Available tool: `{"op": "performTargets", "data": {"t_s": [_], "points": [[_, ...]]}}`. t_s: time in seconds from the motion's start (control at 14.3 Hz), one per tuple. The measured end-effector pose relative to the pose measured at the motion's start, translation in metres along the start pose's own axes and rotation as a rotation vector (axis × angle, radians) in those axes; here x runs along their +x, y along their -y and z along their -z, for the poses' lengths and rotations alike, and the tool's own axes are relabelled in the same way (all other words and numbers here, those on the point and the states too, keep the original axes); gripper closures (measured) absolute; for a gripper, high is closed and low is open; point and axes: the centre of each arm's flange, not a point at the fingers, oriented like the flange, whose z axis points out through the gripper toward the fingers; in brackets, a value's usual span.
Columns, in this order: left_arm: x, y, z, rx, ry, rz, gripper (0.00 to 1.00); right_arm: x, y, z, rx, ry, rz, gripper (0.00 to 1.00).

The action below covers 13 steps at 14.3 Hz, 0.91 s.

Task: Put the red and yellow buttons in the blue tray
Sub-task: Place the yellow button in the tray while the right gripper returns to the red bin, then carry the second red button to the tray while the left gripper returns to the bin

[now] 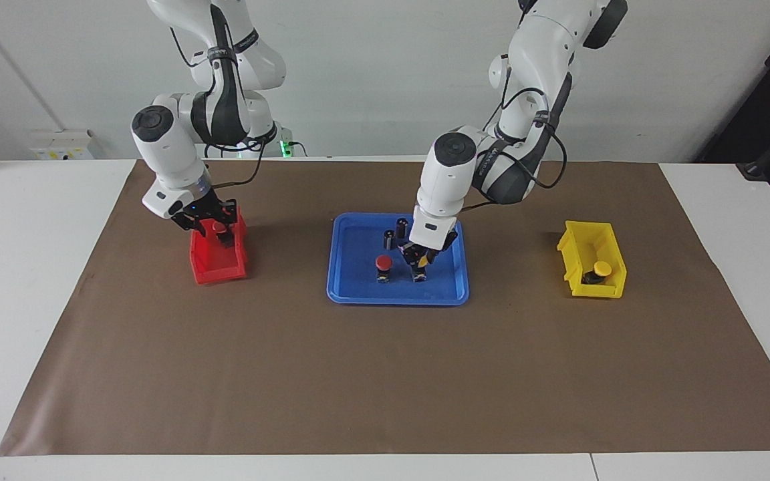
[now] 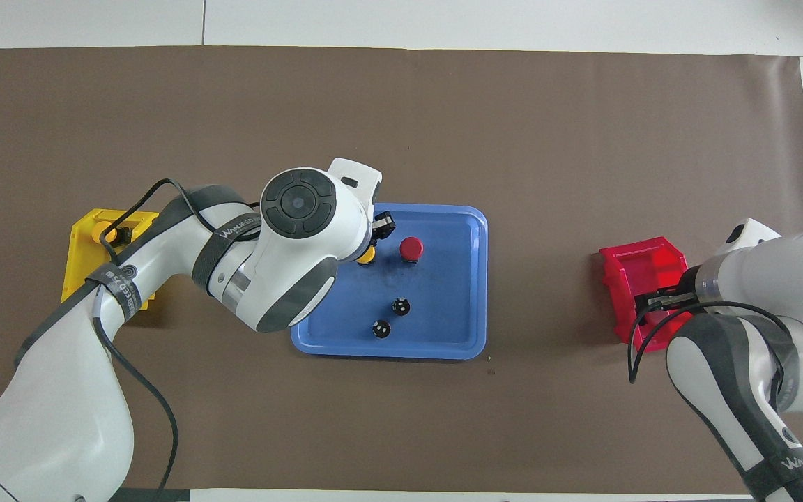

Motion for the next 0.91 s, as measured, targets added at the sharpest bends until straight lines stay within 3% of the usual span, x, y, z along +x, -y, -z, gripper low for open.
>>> {"op": "performTargets", "data": {"t_s": [0.35,0.63,0.7,0.77,0.91], "points": [[-0.002,-0.002,0.001,-0.001,-0.002,-0.003,0.59,-0.008,0.002,-0.006,0.003,0.012,0.006,0.38],[-0.002,-0.002,0.0,0.0,-0.002,-0.001,0.51,-0.011,0.002,-0.008,0.004,0.016,0.017,0.4],[-0.002,-0.002,0.0,0.0,-0.002,0.0,0.44,-0.012,0.003,-0.009,0.004,0.017,0.018,0.4],[-0.002,-0.002,0.001,0.002,-0.006,-0.002,0.44,-0.013,0.003,-0.009,0.005,0.018,0.019,0.43],[0.003,-0.001,0.005,0.011,-0.016,-0.003,0.28,-0.014,0.003,-0.01,0.004,0.013,0.024,0.47]]}}
